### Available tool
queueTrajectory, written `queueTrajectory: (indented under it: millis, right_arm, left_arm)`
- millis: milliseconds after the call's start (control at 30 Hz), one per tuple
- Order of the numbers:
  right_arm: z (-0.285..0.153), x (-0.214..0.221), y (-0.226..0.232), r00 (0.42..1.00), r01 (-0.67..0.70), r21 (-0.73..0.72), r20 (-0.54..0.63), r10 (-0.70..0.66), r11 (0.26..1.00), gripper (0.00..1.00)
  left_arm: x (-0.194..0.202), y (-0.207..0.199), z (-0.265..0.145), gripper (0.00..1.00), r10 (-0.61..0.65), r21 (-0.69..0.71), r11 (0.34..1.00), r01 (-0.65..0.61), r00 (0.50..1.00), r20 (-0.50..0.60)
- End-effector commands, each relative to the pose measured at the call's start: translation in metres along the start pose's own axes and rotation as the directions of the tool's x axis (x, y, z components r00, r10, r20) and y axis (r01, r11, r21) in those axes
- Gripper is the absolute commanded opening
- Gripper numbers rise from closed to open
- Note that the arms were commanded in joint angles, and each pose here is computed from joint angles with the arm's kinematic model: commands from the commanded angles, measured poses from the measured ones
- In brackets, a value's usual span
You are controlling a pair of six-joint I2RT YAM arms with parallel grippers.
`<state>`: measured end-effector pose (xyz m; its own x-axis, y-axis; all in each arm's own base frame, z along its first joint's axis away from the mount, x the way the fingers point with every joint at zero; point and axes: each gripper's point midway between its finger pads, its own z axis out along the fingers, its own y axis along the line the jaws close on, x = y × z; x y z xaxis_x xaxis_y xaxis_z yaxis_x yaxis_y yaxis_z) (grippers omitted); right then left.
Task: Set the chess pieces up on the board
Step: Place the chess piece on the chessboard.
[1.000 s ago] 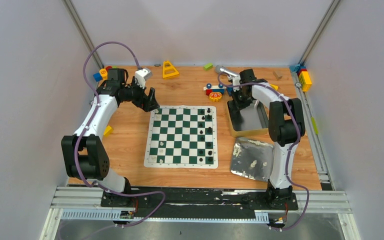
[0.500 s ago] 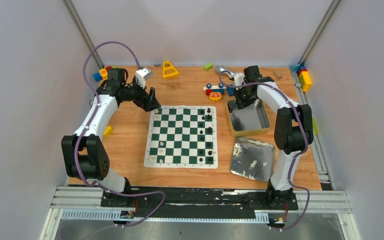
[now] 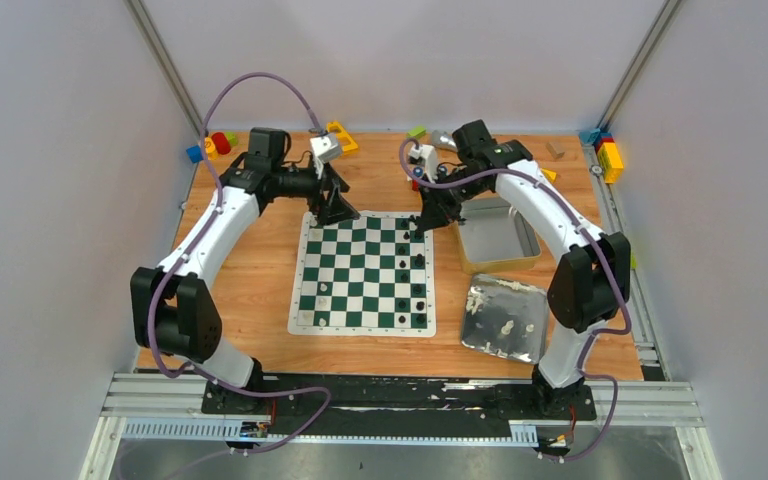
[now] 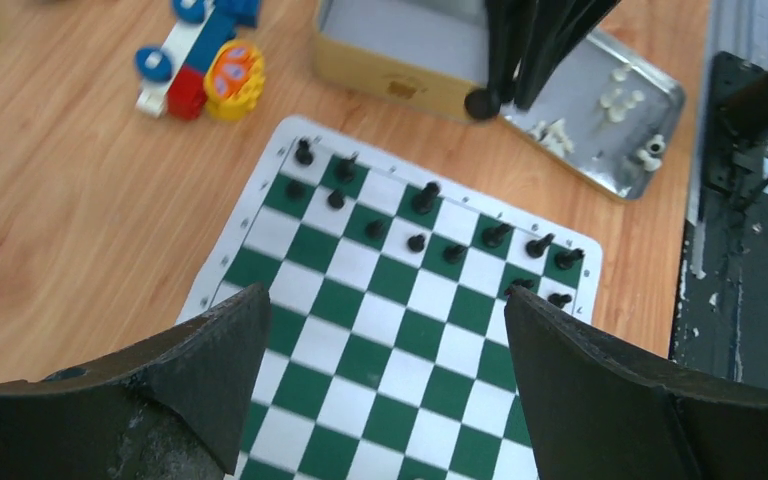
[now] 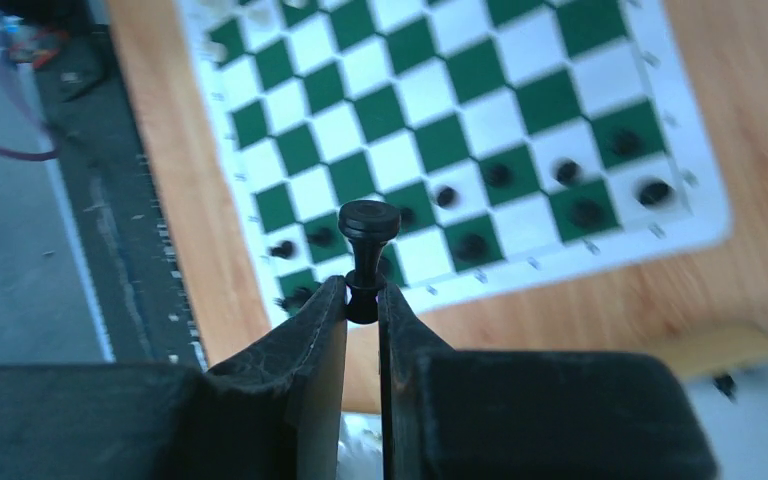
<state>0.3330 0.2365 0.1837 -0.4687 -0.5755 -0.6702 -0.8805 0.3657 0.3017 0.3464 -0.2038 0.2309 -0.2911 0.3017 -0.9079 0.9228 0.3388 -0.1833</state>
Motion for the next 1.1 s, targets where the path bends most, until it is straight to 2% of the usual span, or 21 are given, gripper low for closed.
queueTrajectory:
  millis: [0,167,467,1067]
  right_arm:
    - [0.001,-0.041,0.057,0.992,0.087,-0.242,0.113,-0.06,0.966,0.0]
    - [-0.002,-0.062,0.075,0.988,0.082,-0.354,0.152,-0.029,0.931,0.0]
    - [0.002,-0.064,0.08,0.989,0.067,-0.399,0.145,-0.009,0.915,0.0]
    - [0.006,-0.058,0.086,0.992,0.048,-0.433,0.129,0.01,0.9,0.0]
  left_arm:
    - [-0.044,-0.036,0.014,0.92,0.213,0.145,0.962,-0.231,0.968,0.129]
    - [-0.045,-0.059,0.024,0.86,0.308,0.231,0.911,-0.341,0.937,0.166]
    - [-0.051,-0.074,0.04,0.69,0.347,0.281,0.877,-0.389,0.919,0.188]
    - [-0.043,-0.09,0.054,0.59,0.368,0.391,0.816,-0.427,0.904,0.219]
